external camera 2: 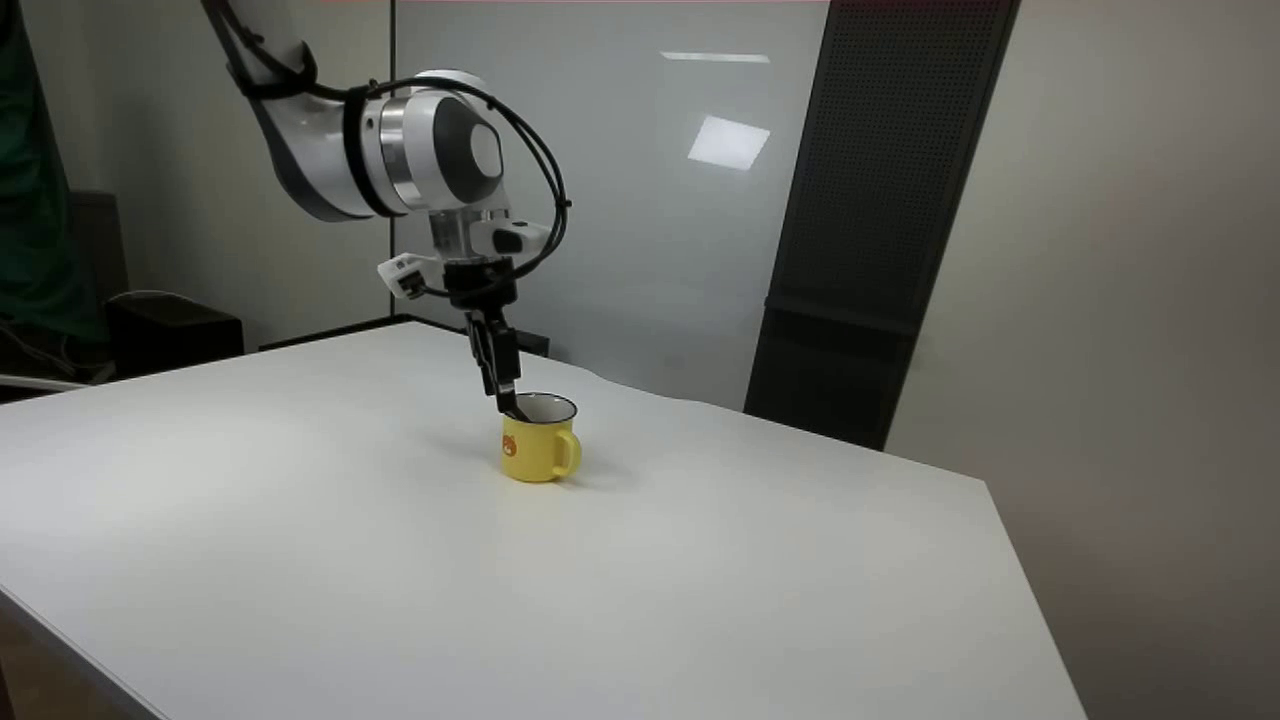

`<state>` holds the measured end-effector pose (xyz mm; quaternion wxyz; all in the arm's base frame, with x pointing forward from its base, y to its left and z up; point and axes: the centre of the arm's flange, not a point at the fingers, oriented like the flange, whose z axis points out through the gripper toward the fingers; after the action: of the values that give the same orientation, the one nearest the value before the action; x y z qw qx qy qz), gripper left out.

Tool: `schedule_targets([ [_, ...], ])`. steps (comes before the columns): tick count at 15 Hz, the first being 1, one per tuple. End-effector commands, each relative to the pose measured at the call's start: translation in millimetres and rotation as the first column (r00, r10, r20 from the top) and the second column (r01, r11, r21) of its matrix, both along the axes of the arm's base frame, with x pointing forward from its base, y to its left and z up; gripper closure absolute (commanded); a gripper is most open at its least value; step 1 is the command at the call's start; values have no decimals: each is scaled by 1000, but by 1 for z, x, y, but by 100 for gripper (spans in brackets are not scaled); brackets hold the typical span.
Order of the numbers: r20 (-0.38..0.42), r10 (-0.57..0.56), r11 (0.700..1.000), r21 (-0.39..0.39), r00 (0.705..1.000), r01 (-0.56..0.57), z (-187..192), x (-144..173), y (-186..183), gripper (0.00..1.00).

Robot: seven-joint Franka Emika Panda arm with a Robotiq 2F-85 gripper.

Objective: Take the pen from the yellow cup and place it on the table

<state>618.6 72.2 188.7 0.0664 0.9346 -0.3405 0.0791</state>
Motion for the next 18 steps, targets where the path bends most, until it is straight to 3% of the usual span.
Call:
schedule_targets([
  [1,-2,-9,1000,2,1000,9,3,7,0,61],
  [7,5,-9,1000,2,1000,9,6,6,0,99],
  [12,26,3,1000,4,1000,-4,19,1,2,97],
  [18,80,76,997,-18,994,-75,62,-6,19,97],
])
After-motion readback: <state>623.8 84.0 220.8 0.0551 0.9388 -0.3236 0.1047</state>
